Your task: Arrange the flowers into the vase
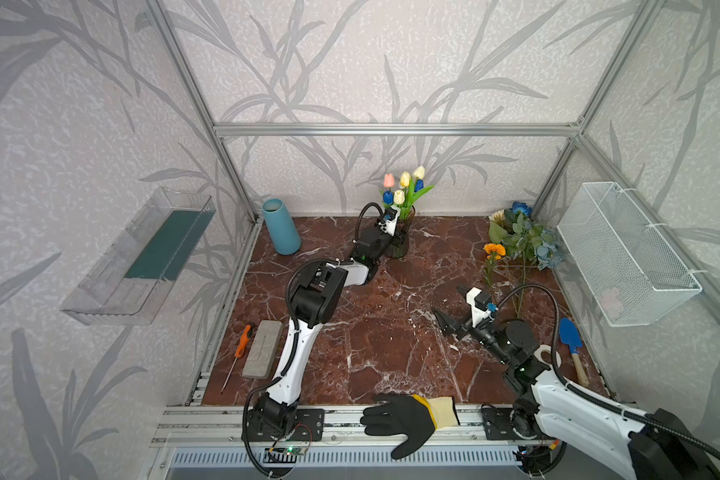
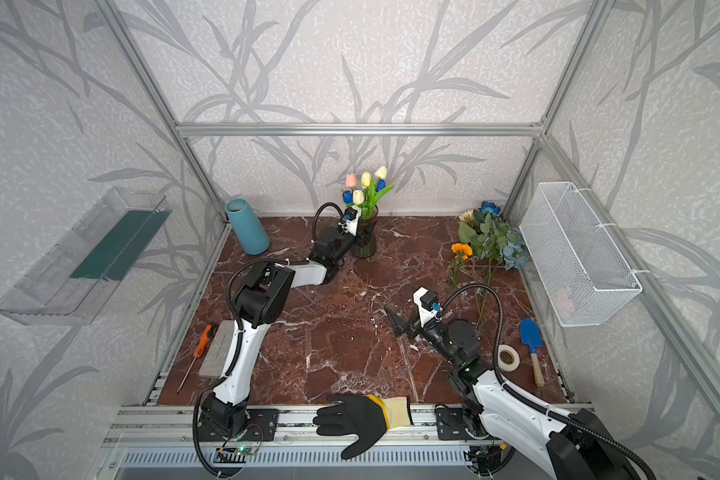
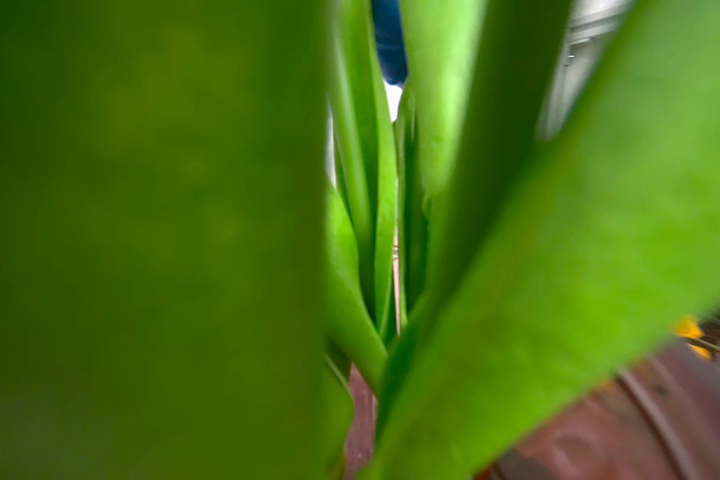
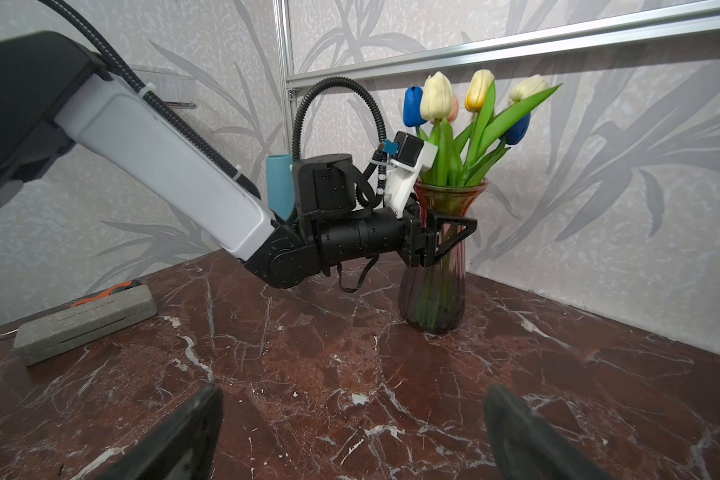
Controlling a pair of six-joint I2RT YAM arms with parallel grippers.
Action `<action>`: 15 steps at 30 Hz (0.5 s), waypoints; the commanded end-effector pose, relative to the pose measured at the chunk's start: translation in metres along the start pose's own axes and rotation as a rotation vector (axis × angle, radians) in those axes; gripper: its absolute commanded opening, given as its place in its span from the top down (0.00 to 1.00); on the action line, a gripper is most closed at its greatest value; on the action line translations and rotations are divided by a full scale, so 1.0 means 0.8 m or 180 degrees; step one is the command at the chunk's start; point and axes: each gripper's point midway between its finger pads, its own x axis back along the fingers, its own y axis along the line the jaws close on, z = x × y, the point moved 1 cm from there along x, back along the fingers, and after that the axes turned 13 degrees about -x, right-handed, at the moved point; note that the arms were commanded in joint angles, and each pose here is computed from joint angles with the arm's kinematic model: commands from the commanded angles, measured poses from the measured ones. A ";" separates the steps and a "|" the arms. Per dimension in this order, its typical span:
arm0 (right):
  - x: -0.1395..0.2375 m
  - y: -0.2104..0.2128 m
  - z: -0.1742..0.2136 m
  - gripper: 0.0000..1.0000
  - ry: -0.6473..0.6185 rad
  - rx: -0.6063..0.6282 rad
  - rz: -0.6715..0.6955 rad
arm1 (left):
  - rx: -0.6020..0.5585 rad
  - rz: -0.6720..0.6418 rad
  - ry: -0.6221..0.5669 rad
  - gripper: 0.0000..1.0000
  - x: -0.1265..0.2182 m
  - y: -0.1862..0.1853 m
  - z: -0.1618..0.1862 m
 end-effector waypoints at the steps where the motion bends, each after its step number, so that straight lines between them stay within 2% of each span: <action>1: 0.005 0.005 -0.008 0.02 -0.0097 -0.0022 -0.0033 | -0.0149 -0.0123 -0.0316 1.00 -0.024 0.045 -0.048; 6: 0.008 0.005 -0.011 0.02 -0.0120 0.0002 -0.0020 | -0.0125 -0.0209 -0.0289 1.00 -0.046 0.074 -0.038; 15: 0.007 0.005 -0.011 0.02 -0.0113 0.0012 -0.0030 | -0.0038 -0.0350 -0.0382 1.00 -0.061 0.088 -0.028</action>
